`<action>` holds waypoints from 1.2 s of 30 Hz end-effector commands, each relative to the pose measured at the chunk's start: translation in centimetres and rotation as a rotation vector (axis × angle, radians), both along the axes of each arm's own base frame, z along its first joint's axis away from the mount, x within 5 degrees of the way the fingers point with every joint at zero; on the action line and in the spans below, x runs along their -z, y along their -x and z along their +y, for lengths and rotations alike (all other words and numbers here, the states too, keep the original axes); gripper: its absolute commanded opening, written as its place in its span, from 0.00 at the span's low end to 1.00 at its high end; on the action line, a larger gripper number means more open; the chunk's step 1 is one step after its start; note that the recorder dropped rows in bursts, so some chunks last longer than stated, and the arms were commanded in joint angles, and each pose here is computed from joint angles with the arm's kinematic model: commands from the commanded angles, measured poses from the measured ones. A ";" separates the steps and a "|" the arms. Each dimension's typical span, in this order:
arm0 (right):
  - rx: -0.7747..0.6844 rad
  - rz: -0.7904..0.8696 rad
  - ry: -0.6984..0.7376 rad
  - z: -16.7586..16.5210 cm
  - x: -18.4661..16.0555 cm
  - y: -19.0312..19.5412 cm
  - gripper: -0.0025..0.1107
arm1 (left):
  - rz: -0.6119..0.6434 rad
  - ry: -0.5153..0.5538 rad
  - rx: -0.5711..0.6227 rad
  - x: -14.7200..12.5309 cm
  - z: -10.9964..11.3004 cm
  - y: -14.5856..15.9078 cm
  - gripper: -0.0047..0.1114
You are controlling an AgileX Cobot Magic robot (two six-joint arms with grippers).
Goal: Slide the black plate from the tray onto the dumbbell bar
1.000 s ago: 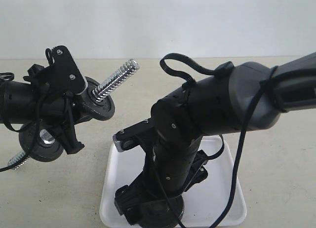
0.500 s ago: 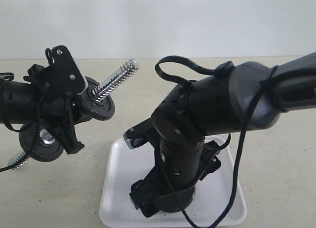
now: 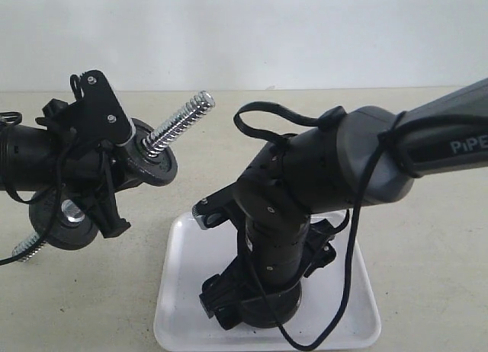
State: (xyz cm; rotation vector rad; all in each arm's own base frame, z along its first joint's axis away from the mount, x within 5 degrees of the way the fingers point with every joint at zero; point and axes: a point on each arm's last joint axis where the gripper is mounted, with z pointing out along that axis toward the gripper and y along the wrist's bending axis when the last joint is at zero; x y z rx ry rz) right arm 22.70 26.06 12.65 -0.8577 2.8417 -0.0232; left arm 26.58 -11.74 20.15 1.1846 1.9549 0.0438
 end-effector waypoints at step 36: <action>0.030 0.013 -0.035 0.3 1.5 -0.2 0.94 | -0.065 0.046 -0.020 -2.2 -0.1 -0.2 0.08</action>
